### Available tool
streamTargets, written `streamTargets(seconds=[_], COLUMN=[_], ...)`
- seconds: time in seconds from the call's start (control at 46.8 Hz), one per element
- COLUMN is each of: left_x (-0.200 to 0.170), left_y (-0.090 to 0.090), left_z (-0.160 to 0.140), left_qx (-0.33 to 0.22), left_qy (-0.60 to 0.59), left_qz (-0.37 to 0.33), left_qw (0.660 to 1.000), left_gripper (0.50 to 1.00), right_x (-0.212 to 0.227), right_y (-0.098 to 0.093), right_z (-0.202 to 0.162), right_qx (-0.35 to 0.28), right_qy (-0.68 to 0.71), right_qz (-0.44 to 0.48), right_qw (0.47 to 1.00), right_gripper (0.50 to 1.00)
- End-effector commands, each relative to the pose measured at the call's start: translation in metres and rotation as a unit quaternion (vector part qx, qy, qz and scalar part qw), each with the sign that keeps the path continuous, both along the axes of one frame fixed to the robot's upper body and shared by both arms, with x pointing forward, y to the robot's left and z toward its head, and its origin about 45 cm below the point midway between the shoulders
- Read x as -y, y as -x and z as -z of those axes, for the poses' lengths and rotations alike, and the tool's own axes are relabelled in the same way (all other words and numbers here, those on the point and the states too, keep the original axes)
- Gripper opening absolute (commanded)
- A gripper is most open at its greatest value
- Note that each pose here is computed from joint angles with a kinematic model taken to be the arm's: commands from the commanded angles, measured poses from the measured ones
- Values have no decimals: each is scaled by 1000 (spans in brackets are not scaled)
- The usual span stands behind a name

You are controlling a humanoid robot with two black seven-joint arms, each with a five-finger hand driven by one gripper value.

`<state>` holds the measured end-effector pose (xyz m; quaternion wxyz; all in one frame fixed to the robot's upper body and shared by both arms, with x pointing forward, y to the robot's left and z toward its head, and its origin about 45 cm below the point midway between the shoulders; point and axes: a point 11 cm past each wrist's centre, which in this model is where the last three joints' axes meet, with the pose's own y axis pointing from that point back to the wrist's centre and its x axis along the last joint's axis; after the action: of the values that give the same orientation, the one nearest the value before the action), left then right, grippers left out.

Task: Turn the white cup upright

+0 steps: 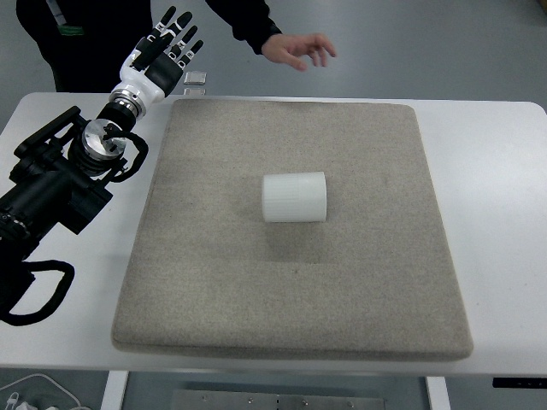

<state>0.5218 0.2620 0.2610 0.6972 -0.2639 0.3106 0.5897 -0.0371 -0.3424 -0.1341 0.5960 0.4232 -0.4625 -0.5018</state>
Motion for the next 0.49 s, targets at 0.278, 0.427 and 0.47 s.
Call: streamTargets(seconds=[0.278, 0.427, 0.47], left_x=[0, -5, -6], left_y=[-1, -2, -1], left_z=[-2, -5, -4], left_qx=[2, 4, 3], left_qy=[-1, -4, -5], left_qz=[1, -4, -5], left_qw=[1000, 1000, 1000], left_gripper=[994, 994, 994], right_x=[0, 0, 0], right_y=[0, 0, 0], right_z=[0, 0, 0], right_qx=[1, 0, 0], right_qy=[0, 0, 0], right_qz=[0, 0, 0], right_qw=[1000, 1000, 1000], right_gripper=[930, 930, 930])
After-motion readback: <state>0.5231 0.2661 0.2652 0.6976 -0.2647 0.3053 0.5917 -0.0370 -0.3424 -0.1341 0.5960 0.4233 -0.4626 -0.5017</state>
